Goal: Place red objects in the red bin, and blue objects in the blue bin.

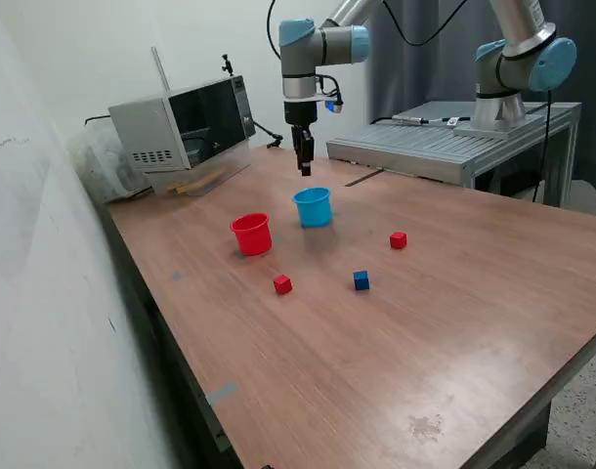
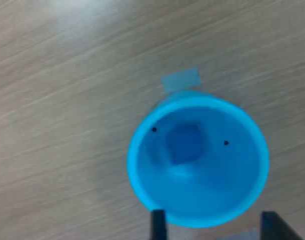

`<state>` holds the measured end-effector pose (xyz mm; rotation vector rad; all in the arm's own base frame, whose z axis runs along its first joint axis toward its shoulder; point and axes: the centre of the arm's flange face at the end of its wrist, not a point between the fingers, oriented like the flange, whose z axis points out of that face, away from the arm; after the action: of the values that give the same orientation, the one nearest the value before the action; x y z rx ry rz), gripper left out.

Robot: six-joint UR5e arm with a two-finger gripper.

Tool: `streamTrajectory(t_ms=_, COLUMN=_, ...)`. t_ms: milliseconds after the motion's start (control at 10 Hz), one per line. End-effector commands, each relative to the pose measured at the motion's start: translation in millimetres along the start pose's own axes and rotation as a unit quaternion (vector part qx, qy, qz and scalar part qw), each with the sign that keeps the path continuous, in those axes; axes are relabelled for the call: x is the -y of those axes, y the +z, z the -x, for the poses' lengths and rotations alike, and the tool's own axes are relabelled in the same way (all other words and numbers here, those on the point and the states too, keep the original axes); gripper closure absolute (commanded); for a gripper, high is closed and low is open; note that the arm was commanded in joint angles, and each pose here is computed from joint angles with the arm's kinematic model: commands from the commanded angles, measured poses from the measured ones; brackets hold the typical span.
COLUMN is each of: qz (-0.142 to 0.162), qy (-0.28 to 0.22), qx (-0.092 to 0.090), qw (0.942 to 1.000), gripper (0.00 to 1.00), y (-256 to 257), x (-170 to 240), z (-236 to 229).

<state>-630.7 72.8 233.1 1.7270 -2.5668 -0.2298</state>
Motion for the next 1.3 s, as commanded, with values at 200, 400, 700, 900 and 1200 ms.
streamTrajectory(t_ms=200, qz=0.001, qy=-0.036, qx=-0.003, qw=0.9993, gripper=0.00, y=-32, x=25, z=-25)
streamTrajectory(t_ms=400, qz=0.030, qy=-0.129, qx=-0.015, qw=0.9911, gripper=0.00, y=-124, x=82, z=-80)
streamTrajectory(t_ms=700, qz=0.055, qy=-0.219, qx=-0.036, qw=0.9734, gripper=0.00, y=-233, x=178, z=-150)
streamTrajectory(t_ms=900, qz=0.064, qy=-0.208, qx=-0.051, qw=0.9748, gripper=0.00, y=-270, x=207, z=-185)
streamTrajectory(t_ms=1200, qz=0.087, qy=-0.125, qx=-0.080, qw=0.9852, gripper=0.00, y=-301, x=185, z=-239)
